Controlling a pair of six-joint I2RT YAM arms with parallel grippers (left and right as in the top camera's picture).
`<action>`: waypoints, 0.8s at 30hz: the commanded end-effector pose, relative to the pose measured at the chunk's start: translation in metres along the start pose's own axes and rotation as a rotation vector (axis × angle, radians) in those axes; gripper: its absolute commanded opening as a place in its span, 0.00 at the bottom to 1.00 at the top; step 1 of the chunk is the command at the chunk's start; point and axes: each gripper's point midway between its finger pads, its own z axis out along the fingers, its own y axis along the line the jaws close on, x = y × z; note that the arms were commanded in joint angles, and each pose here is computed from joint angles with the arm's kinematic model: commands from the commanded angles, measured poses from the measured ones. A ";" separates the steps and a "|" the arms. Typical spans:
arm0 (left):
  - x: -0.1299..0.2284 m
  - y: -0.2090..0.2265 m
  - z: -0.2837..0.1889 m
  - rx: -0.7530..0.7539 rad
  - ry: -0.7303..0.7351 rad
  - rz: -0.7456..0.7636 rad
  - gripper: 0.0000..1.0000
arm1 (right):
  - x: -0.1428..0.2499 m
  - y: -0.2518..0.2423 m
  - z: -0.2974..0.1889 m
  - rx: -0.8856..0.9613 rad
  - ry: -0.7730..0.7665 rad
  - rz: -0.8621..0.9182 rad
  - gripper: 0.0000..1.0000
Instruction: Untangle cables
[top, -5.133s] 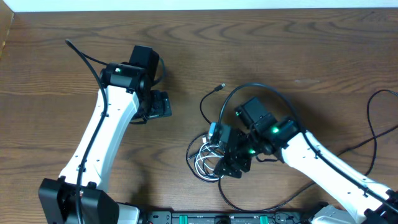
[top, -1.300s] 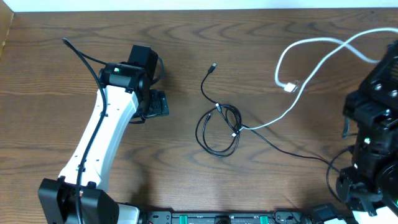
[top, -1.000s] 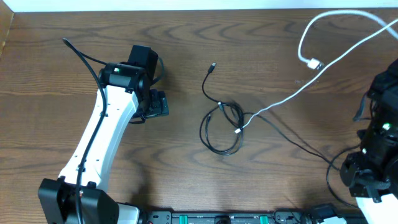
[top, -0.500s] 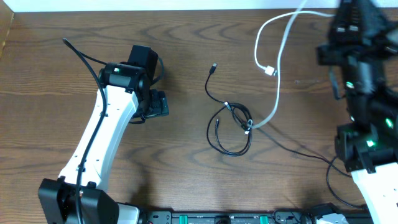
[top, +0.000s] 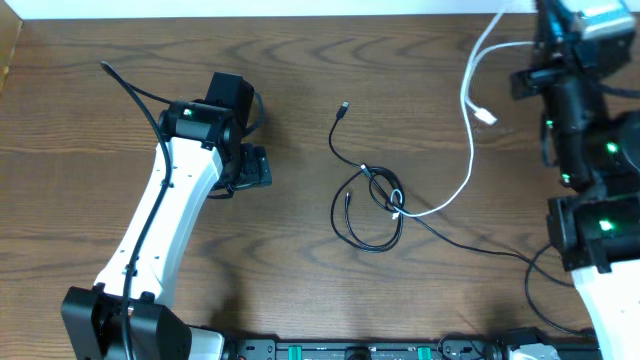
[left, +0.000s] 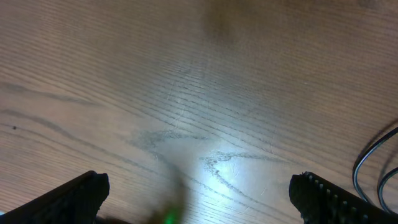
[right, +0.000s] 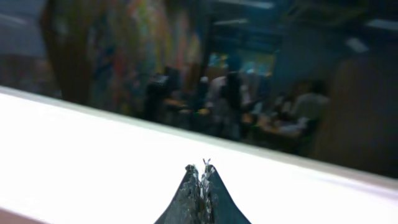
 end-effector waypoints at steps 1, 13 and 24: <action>-0.004 0.002 -0.004 -0.003 -0.017 -0.017 0.98 | -0.045 -0.027 -0.026 0.109 -0.100 -0.080 0.01; -0.004 0.002 -0.004 -0.003 -0.017 -0.017 0.98 | -0.169 -0.032 -0.117 0.106 -0.515 0.048 0.01; -0.004 0.002 -0.004 -0.003 -0.017 -0.017 0.98 | -0.213 -0.032 -0.150 0.078 -0.735 0.099 0.01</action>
